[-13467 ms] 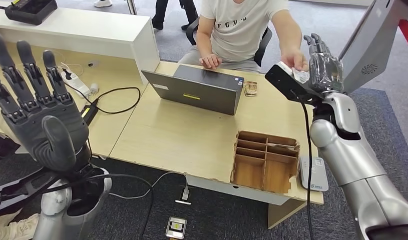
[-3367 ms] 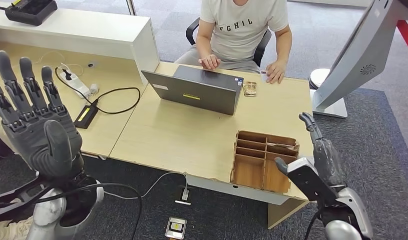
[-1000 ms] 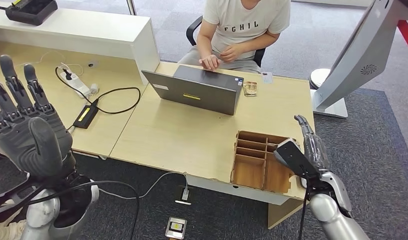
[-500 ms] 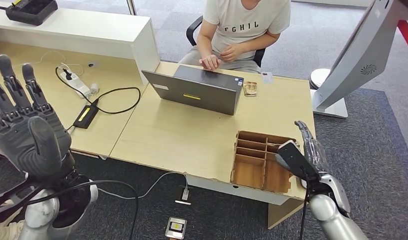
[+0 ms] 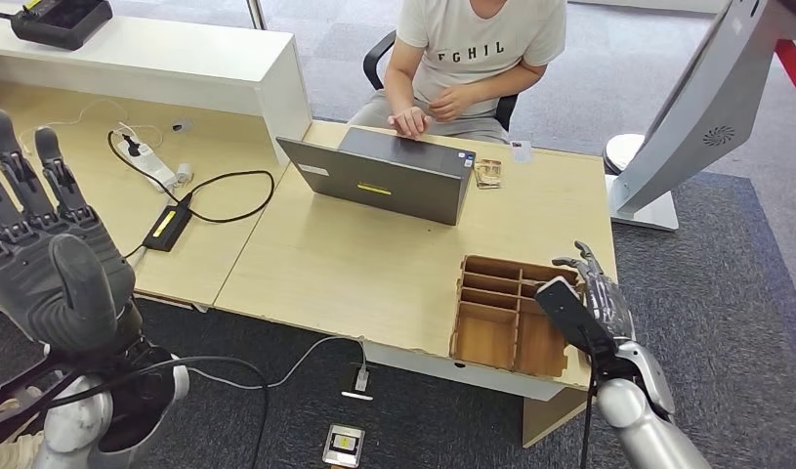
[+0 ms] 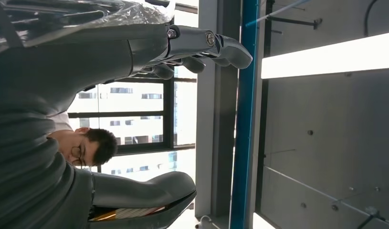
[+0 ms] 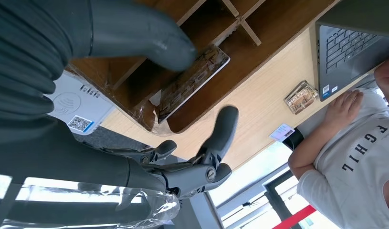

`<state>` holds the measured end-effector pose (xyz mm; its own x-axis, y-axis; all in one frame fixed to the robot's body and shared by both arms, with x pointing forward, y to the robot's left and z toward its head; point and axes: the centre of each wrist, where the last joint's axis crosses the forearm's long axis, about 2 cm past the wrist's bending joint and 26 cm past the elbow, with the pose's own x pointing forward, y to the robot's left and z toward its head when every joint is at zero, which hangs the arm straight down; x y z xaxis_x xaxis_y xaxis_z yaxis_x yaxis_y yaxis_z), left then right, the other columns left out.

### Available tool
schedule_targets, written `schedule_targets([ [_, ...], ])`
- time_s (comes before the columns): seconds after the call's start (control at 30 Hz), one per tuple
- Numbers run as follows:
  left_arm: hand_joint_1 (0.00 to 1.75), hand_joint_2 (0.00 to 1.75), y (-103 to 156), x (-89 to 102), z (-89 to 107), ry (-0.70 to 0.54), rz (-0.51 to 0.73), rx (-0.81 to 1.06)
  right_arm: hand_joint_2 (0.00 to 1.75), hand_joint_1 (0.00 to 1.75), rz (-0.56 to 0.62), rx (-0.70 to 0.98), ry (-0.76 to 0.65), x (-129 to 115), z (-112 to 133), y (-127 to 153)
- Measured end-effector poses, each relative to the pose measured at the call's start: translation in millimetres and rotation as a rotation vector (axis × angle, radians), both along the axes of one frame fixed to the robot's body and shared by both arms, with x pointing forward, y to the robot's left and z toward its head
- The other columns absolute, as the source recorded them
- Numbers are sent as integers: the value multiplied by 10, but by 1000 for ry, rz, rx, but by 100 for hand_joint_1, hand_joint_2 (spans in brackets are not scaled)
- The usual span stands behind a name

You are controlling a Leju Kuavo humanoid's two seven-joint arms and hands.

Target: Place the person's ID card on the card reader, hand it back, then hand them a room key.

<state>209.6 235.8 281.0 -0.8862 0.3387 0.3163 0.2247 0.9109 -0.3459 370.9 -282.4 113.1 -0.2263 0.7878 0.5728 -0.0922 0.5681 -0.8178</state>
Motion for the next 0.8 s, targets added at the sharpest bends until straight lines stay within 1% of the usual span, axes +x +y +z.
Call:
schedule_targets([
  [0.27,0,175,-18,-18,6,-6,-6,3,175,173,2,2,2,21,-19,14],
  [0.37,0,175,-19,-31,3,-8,0,6,175,168,6,2,0,43,-7,36],
  [0.43,0,175,-20,-43,1,-8,2,7,175,168,8,3,0,58,0,53],
  [0.5,0,175,-20,-52,-1,-8,3,8,175,173,11,4,-1,71,4,69],
  [0.8,0,175,-19,-73,7,-20,8,15,175,175,35,17,-15,103,4,167],
])
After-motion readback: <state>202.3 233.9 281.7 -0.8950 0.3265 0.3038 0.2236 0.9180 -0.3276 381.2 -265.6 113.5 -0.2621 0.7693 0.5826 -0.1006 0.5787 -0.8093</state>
